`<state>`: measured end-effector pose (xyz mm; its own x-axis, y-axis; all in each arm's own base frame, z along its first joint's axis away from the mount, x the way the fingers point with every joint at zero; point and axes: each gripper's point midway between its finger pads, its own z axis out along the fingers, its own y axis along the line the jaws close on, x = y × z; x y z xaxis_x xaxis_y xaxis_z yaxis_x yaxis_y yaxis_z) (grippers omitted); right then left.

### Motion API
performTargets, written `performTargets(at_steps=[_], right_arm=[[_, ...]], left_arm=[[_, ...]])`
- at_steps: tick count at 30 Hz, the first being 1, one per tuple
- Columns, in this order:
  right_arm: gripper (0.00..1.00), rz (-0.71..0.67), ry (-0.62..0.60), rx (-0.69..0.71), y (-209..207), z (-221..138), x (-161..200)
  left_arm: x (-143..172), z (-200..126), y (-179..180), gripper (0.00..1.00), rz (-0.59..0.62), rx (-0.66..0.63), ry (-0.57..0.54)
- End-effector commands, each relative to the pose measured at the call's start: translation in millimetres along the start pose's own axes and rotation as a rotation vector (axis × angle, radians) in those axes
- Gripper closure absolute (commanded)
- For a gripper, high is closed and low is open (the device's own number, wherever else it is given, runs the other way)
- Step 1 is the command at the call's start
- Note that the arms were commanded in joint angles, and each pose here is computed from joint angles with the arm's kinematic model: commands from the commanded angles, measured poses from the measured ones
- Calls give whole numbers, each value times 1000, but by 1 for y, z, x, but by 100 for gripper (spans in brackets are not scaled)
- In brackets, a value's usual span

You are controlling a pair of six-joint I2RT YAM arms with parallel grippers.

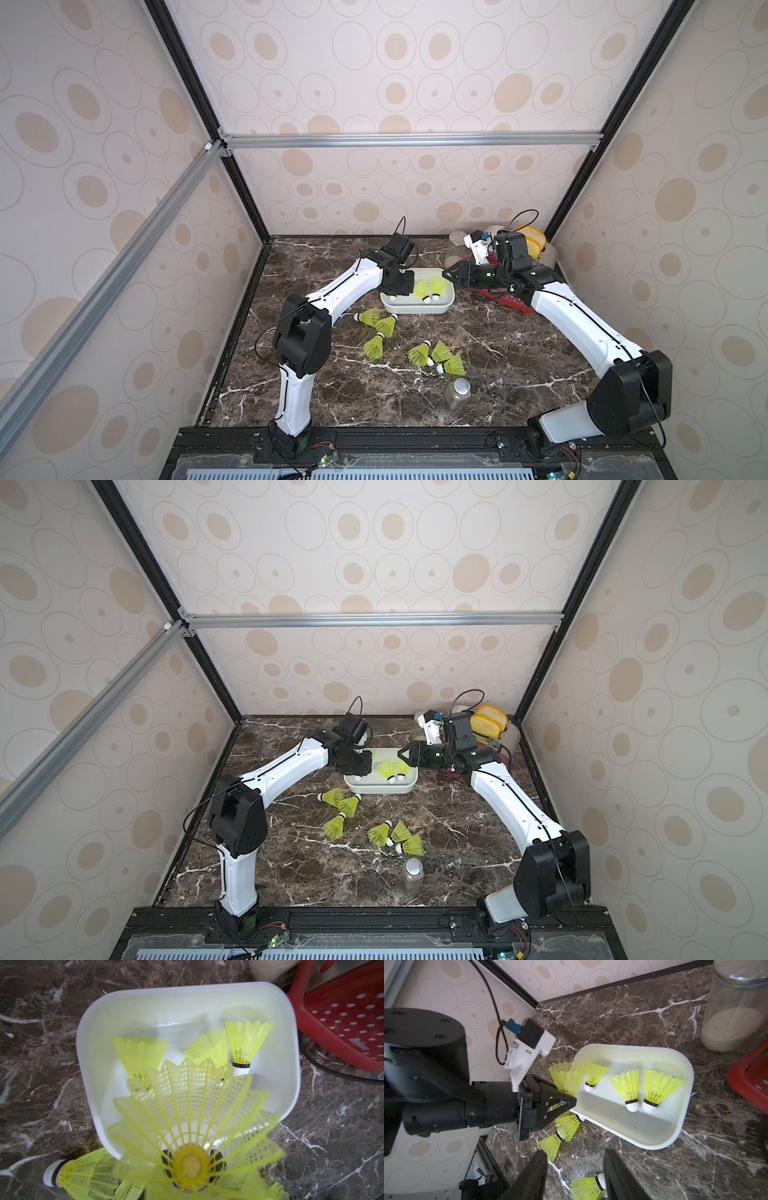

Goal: Put the shuttlecocks into the storage box
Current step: Place the shuttlecock in the storage box.

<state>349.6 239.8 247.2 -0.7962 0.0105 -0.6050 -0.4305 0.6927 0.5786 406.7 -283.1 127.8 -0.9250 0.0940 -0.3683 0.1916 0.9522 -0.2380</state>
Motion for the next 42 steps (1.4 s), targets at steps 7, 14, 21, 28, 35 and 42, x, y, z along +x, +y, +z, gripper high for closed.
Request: performTargets(at_steps=[7, 14, 21, 28, 35, 42], right_arm=[[50, -9, 1, 24, -6, -7, -2], [50, -2, 9, 29, -10, -3, -1], [50, 8, 12, 35, -15, -1, -1], [50, 8, 18, 41, -17, -1, 0], [50, 16, 29, 39, -20, 3, 1], [50, 26, 45, 39, -23, 7, 3]], left_arm=[[5, 27, -4, 90, 0, -28, 70], [11, 28, -6, 92, -73, -30, 128], [25, 30, -6, 93, -136, -47, 230], [24, 42, -5, 94, -153, -49, 264], [24, 57, -2, 94, -163, -52, 287], [18, 71, 6, 94, -168, -65, 277]])
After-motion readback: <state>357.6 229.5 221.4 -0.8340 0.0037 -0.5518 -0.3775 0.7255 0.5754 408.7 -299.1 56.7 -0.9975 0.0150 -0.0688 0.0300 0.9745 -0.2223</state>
